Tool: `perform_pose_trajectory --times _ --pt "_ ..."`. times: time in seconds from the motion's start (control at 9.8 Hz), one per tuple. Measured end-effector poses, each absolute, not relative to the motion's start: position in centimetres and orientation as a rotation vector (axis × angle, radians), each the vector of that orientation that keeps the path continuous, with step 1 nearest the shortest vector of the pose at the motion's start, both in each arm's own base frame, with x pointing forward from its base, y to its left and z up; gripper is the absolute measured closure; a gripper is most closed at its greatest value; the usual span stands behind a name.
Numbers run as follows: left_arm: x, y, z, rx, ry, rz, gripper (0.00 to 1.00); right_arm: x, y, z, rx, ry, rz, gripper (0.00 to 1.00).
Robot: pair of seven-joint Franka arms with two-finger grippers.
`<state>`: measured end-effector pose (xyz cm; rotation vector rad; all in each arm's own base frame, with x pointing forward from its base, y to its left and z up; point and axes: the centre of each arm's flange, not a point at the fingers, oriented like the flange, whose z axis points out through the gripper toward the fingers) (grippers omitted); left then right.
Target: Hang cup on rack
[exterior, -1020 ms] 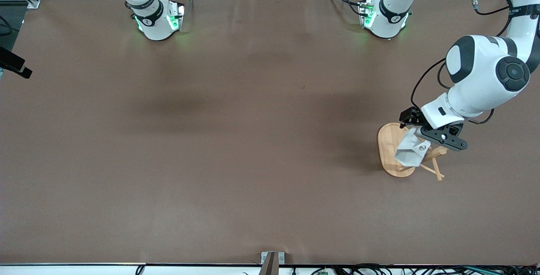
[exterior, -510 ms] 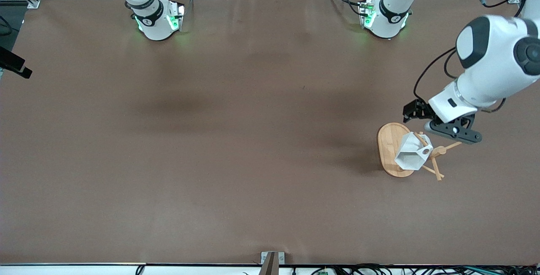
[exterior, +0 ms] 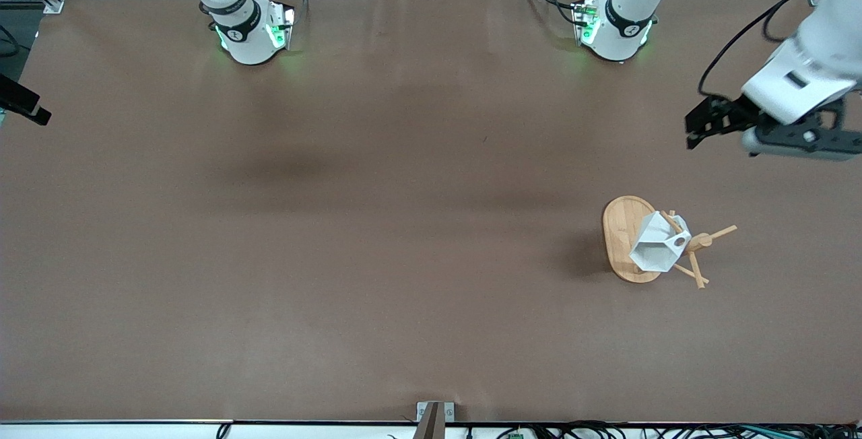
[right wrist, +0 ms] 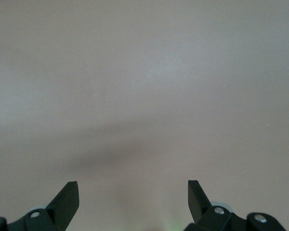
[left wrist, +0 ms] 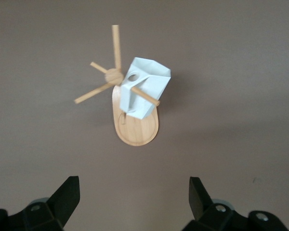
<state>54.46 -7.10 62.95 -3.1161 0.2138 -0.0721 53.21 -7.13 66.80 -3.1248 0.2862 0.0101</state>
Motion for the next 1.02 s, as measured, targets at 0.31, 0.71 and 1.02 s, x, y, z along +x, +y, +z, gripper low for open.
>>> perform_pose_trajectory --times 0.31,0.71,1.02 --pt "52.7 -6.0 64.7 -3.113 0.175 -0.009 0.00 53.2 -7.2 66.8 -3.125 0.287 0.010 0.00" --pt "50.1 -5.3 66.0 -3.119 0.150 0.006 0.00 53.0 -8.3 66.8 -3.121 0.318 0.010 0.00" --pt "50.1 -6.0 66.2 -3.117 0.170 -0.004 0.00 53.0 -8.5 66.8 -3.121 0.323 0.010 0.00"
